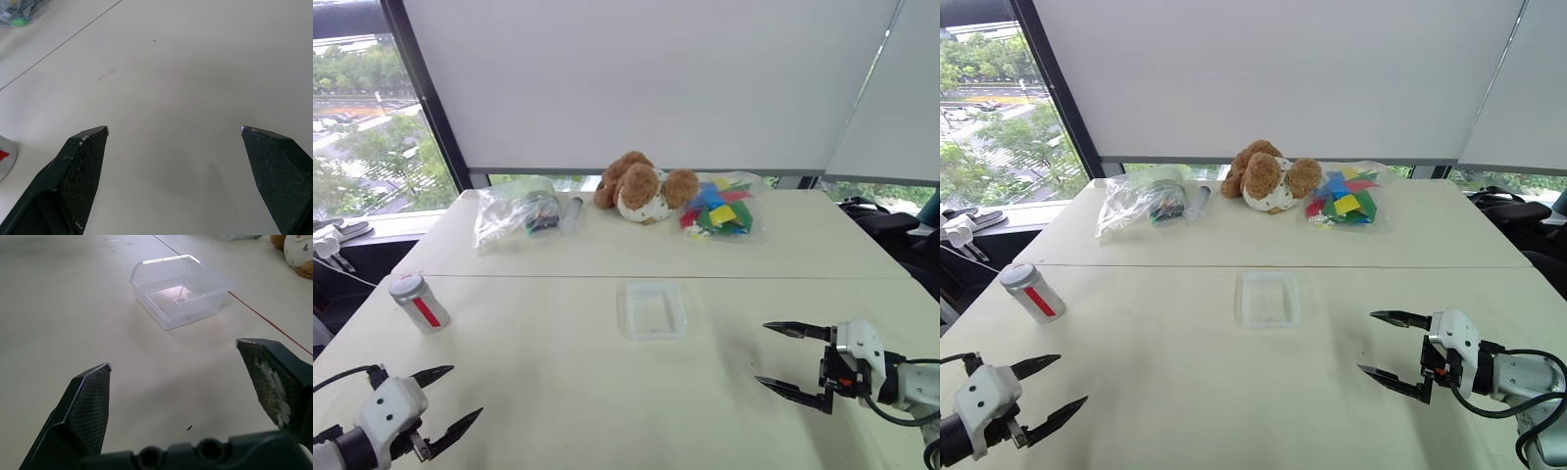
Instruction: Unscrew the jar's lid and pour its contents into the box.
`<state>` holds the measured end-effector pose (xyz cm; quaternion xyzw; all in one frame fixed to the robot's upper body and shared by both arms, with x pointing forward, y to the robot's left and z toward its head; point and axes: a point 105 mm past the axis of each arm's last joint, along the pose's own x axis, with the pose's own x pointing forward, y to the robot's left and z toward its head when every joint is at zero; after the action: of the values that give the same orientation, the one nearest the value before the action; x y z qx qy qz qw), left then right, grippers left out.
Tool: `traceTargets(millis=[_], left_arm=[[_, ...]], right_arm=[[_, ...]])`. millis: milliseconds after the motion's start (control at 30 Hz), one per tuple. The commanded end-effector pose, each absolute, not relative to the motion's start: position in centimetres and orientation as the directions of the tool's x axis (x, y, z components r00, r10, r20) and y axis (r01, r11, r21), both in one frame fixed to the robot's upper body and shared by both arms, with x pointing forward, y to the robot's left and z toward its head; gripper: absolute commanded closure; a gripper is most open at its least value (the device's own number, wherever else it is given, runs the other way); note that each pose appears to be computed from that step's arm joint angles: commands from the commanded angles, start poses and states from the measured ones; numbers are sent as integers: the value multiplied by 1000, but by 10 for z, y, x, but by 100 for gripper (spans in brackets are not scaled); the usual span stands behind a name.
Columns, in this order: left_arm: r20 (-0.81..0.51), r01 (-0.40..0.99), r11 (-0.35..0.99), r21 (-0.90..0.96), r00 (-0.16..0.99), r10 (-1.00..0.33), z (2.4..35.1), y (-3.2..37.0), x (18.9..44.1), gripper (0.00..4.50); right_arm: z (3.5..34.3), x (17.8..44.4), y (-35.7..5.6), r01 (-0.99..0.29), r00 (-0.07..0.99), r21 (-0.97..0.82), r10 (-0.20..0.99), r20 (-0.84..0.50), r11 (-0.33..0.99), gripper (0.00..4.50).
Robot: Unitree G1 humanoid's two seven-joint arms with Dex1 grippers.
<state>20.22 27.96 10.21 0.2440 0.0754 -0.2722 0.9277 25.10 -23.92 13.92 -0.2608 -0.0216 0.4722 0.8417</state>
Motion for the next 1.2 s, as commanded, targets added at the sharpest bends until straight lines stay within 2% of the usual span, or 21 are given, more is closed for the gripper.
traceTargets(millis=[33,133,200,333,433,500,600,633,667,800,900,1067,1200], left_arm=[[-239,510,734,448,860,-452,113,278,204,3],[-196,440,806,396,898,-394,118,285,206,3],[-126,344,875,340,939,-321,124,293,203,3],[28,13,978,207,999,-19,130,325,187,3],[81,-229,967,116,972,220,123,347,167,3],[75,-400,914,65,916,395,107,361,146,3],[-2,-553,832,-40,833,553,81,369,124,3],[-12,-563,825,-53,826,563,78,366,123,3],[-9,-559,827,-60,829,559,78,362,126,3],[121,-507,862,0,856,503,113,351,170,3],[158,-506,862,25,854,496,127,344,195,3],[193,-576,817,14,804,563,144,337,230,3],[182,-618,786,-27,770,612,144,330,253,3]], right_arm=[[146,251,-238,-780,548,-470,813,-197,413,0],[154,256,-221,-765,527,-495,842,-115,412,0],[165,261,-202,-739,503,-526,864,-13,421,0],[182,264,-166,-750,421,-503,896,137,429,0],[197,265,-145,-787,365,-436,899,242,437,0],[204,266,-133,-783,331,-445,897,294,435,0],[207,267,-124,-773,305,-463,895,326,433,0],[207,267,-122,-770,299,-472,897,327,428,0],[207,267,-122,-768,294,-479,899,325,425,0],[202,270,-127,-764,302,-487,902,308,422,0],[200,270,-127,-766,301,-489,905,300,417,0],[196,270,-129,-769,304,-489,908,288,412,0],[194,271,-130,-769,307,-489,910,280,411,0]])
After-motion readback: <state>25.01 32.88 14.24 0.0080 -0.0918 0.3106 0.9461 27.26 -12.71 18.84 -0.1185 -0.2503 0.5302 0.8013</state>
